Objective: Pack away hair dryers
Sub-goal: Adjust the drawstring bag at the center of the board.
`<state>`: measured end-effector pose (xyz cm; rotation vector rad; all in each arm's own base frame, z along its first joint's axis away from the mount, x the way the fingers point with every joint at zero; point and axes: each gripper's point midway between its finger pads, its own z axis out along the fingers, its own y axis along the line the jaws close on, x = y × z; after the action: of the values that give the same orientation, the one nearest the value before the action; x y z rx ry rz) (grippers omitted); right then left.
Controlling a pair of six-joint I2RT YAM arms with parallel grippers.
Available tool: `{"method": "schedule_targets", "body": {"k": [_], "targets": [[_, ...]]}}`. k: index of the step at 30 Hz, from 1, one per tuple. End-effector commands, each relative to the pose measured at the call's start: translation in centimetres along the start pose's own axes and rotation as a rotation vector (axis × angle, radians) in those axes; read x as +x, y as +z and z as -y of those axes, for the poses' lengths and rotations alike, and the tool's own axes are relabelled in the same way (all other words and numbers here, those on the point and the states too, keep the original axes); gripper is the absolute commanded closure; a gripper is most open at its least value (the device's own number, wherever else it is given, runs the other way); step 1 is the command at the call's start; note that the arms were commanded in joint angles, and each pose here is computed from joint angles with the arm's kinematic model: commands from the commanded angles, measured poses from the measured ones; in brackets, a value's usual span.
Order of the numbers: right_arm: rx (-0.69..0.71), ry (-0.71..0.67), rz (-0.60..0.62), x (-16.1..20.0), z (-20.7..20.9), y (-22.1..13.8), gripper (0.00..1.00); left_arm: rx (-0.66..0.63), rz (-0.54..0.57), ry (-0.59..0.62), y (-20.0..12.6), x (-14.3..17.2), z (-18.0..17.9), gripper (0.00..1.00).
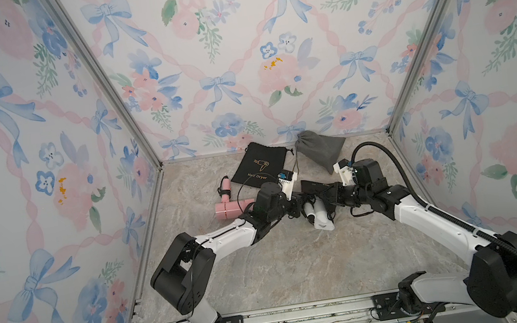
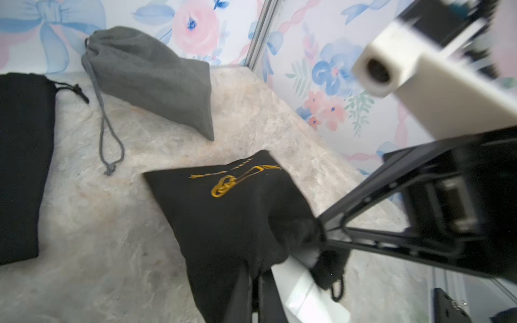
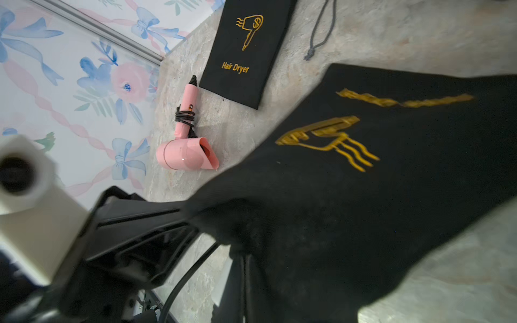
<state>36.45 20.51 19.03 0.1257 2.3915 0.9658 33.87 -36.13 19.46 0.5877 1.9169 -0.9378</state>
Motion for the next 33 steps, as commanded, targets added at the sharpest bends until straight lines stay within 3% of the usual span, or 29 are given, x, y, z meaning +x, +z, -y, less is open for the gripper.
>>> {"method": "schedule_targets", "body": {"k": [1, 9, 23, 33], "targets": [[0.078, -0.026, 0.01, -0.9, 1.4, -0.1, 1.0, 0.115, 0.084, 0.009, -1.7, -4.6, 3.3, 1.0], [0.105, -0.032, 0.012, -0.7, 2.4, -0.5, 1.0, 0.157, 0.136, 0.009, -3.4, -7.2, 4.9, 1.0], [-0.058, -0.064, 0.118, -3.3, -4.0, -5.7, 1.0, 0.005, 0.047, -0.027, -2.2, -4.3, 1.4, 1.0], [0.001, 0.02, 0.136, -4.5, -1.1, -5.2, 1.0, 0.074, 0.088, -0.003, -3.6, -8.1, 4.0, 1.0]]}}
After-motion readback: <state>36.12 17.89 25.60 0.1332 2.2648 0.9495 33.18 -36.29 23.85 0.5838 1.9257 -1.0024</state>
